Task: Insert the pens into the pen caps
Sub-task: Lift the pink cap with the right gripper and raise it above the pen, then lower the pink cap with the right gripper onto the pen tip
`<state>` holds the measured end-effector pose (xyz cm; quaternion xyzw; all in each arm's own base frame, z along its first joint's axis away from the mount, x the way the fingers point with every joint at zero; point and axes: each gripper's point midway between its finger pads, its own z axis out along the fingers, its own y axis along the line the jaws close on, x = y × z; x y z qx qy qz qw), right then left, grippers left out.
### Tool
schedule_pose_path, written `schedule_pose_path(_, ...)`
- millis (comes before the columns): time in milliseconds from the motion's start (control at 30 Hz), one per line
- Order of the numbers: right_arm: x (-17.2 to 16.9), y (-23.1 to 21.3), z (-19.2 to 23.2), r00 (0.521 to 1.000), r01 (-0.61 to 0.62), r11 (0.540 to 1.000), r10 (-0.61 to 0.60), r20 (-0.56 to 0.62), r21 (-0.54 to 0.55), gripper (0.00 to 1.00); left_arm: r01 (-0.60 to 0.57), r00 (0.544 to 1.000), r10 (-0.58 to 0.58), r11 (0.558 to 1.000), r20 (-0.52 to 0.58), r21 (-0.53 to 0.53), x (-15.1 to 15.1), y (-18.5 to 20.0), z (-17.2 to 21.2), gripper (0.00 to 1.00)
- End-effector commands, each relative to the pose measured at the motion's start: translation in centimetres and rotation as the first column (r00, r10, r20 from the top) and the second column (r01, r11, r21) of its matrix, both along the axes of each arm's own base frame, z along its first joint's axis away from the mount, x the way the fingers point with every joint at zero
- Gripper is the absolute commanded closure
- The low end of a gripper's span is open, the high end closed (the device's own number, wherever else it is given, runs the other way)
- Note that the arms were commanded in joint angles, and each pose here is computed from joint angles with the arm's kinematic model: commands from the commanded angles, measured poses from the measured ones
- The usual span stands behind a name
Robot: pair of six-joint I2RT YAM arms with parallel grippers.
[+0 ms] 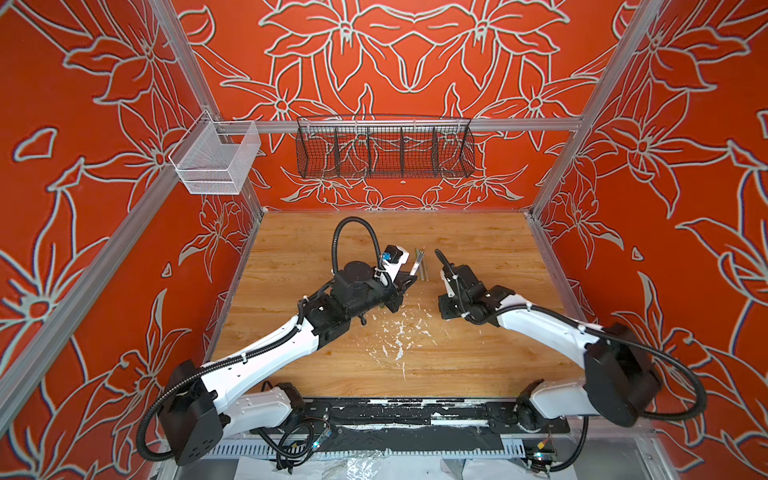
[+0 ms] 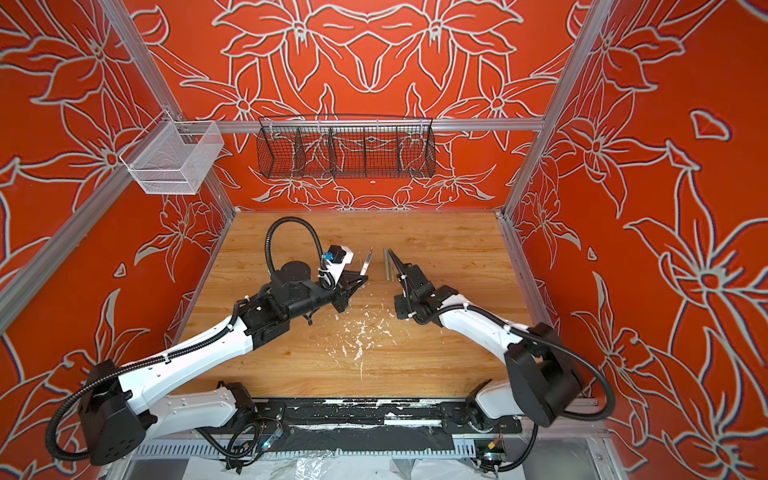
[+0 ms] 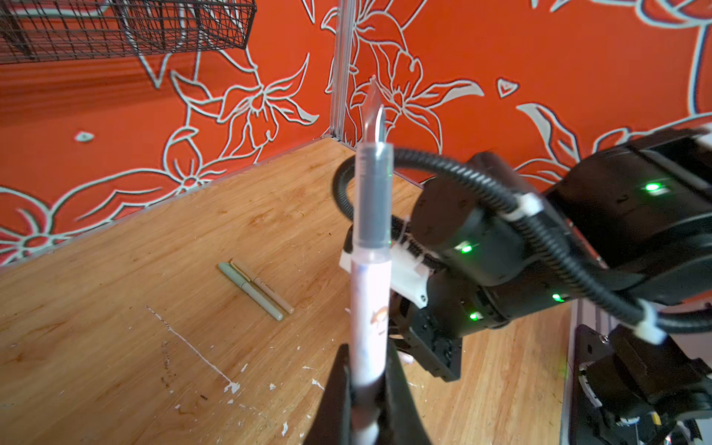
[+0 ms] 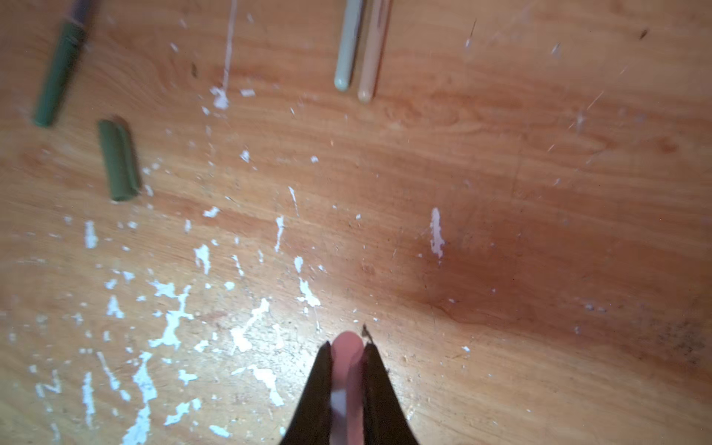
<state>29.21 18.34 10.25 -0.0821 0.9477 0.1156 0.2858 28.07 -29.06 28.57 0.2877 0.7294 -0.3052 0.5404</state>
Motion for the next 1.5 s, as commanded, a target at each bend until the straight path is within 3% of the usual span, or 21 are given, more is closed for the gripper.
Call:
schedule_pose_path(0, 1.1, 0.1, 4.1, 0.987, 0.013, 0.997, -0.026, 0.161, 0.077, 0.91, -0.032, 0.998, 0.034, 0.999, 0.053, -0.042, 0.0, 0.5, 1.7, 1.00)
schedule_pose_path(133, 1.5, 0.5, 9.9, 0.939, -0.033, 0.983, -0.032, 0.342, 0.183, 0.91, -0.050, 0.996, 0.054, 0.997, 0.070, -0.060, 0.1, 0.9, 1.9, 1.00)
schedule_pose_path(300, 2.0, 0.7, 15.9, 0.881, -0.071, 0.972, -0.045, 0.470, 0.226, 0.91, -0.065, 0.995, 0.070, 0.996, 0.069, -0.066, 0.2, 1.1, 1.9, 1.00)
schedule_pose_path(500, 1.8, 1.3, 24.1, 0.741, -0.177, 0.893, -0.157, 0.653, 0.415, 0.91, -0.071, 0.995, 0.076, 0.995, 0.066, -0.075, 0.3, 1.1, 1.9, 1.00)
schedule_pose_path(800, 1.9, 3.6, 30.7, 0.655, -0.316, 0.804, -0.199, 0.729, 0.504, 0.91, -0.071, 0.995, 0.076, 0.995, 0.066, -0.071, 0.3, 1.1, 2.0, 1.00)
schedule_pose_path(1000, 1.0, 5.3, 34.1, 0.586, -0.446, 0.706, -0.234, 0.776, 0.550, 0.91, -0.062, 0.996, 0.067, 0.996, 0.058, -0.070, 0.3, 0.9, 1.8, 1.00)
schedule_pose_path(1300, 0.6, 7.4, 34.7, 0.579, -0.507, 0.664, -0.210, 0.788, 0.550, 0.91, -0.041, 0.998, 0.045, 0.997, 0.044, -0.070, 0.1, 0.5, 1.6, 1.00)
schedule_pose_path(1467, 0.8, 7.7, 34.7, 0.582, -0.508, 0.665, -0.203, 0.787, 0.547, 0.91, -0.041, 0.998, 0.044, 0.997, 0.045, -0.071, 0.1, 0.5, 1.6, 1.00)
